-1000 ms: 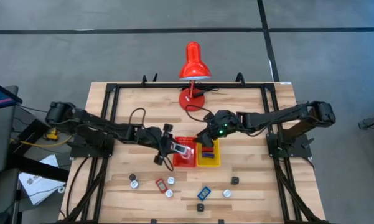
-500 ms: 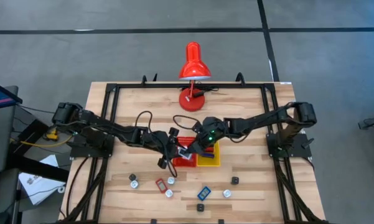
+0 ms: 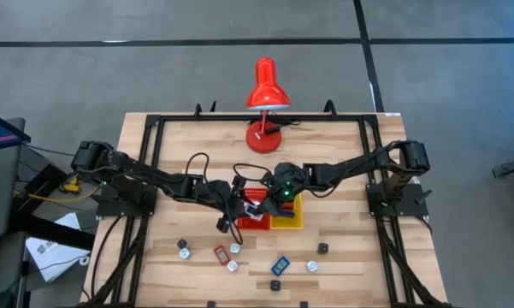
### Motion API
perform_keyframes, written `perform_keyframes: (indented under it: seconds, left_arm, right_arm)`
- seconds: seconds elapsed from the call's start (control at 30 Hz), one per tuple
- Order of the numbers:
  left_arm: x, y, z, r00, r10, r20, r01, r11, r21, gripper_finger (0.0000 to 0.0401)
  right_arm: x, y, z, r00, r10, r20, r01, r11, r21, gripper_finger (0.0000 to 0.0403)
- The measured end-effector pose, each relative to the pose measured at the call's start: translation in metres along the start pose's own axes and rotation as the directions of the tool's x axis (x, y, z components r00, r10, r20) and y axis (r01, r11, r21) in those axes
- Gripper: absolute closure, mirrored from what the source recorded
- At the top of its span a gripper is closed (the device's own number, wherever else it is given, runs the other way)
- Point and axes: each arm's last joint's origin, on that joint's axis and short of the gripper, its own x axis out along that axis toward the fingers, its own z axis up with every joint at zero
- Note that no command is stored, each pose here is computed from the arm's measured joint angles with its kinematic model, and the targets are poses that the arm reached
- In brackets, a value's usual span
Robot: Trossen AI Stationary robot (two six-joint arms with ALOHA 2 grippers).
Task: Pick & Place Office items
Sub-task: Put the white digital timer into the yellow bin
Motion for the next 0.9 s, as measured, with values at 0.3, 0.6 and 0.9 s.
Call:
perform_keyframes:
  seconds: [0.3,0.6,0.9]
  left_arm:
    - [-0.002,0.001,0.002,1.0,0.003,0.013,-0.003,1.0,-0.006,0.0227]
    - [-0.027,0.002,-0.002,1.0,-0.024,-0.014,0.024,0.998,-0.053,0.0164]
    - [-0.071,-0.003,-0.035,0.99,0.04,0.135,-0.009,0.976,-0.219,0.0116]
  right_arm:
    - [0.0,0.002,-0.001,1.0,0.003,-0.002,-0.003,0.999,-0.037,0.0359]
    - [-0.003,0.002,-0.003,1.0,-0.017,-0.026,0.014,0.995,-0.095,0.0352]
    - [-0.029,0.022,-0.022,0.962,-0.274,0.015,0.263,0.906,-0.332,0.0353]
